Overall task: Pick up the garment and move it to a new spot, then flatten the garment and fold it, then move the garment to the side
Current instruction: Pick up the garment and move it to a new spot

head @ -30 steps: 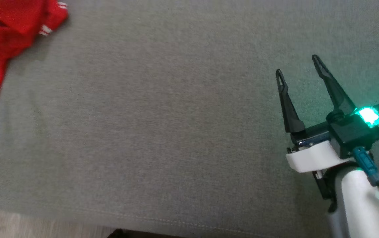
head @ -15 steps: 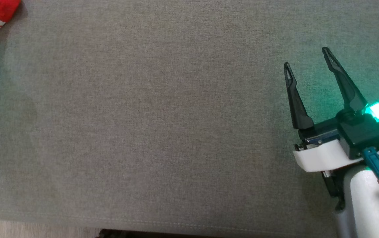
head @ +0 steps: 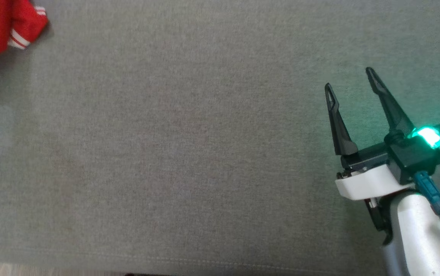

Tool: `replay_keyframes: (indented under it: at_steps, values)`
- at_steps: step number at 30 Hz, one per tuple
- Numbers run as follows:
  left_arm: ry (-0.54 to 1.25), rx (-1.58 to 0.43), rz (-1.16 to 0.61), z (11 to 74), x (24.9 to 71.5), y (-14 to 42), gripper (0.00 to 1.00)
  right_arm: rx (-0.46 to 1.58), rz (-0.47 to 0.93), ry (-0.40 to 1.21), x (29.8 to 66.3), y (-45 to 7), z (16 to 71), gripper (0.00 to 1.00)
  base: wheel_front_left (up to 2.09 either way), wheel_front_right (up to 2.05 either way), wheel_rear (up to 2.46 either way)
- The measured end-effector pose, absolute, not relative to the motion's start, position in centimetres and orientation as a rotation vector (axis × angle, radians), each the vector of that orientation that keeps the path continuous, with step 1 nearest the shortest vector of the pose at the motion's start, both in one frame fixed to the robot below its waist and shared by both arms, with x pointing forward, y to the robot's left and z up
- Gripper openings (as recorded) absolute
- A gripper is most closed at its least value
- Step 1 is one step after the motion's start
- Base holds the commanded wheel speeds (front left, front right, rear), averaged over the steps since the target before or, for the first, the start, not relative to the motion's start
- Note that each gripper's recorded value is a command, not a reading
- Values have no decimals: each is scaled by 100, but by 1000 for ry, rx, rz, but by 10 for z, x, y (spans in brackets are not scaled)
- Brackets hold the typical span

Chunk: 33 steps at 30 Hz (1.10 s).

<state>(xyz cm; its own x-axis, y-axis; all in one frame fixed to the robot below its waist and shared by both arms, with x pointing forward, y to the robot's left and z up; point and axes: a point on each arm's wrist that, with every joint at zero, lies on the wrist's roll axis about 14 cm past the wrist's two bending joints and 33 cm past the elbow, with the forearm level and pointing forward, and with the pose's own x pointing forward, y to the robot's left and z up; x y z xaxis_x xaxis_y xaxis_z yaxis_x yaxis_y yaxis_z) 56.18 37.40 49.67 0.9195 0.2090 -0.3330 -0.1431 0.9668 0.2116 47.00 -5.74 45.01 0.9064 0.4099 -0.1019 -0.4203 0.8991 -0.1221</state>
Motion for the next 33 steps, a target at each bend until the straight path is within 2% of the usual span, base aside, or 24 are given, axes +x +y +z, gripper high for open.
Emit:
replay_keyframes:
  at_steps: [5,10,19,24,26,28,33]
  values:
    - [213,291,11,571,579,313,0,-106,400,25,457,-68,471,100,0,0,0]
    - [51,319,-187,642,579,225,0,-53,364,-35,440,-80,498,100,0,0,0]
    - [-194,269,-579,734,529,57,0,-33,217,-97,398,-131,527,100,0,0,0]
    - [-279,185,-763,760,490,-9,0,-29,133,-139,382,-158,540,100,0,0,0]
    - [-271,142,-803,751,481,-19,0,-22,115,-124,374,-164,534,100,0,0,0]
    - [-196,90,-800,717,482,-17,0,-14,110,-98,370,-165,525,100,0,0,0]
    - [154,-102,-644,560,475,21,0,-5,107,-75,370,-165,516,100,0,0,0]
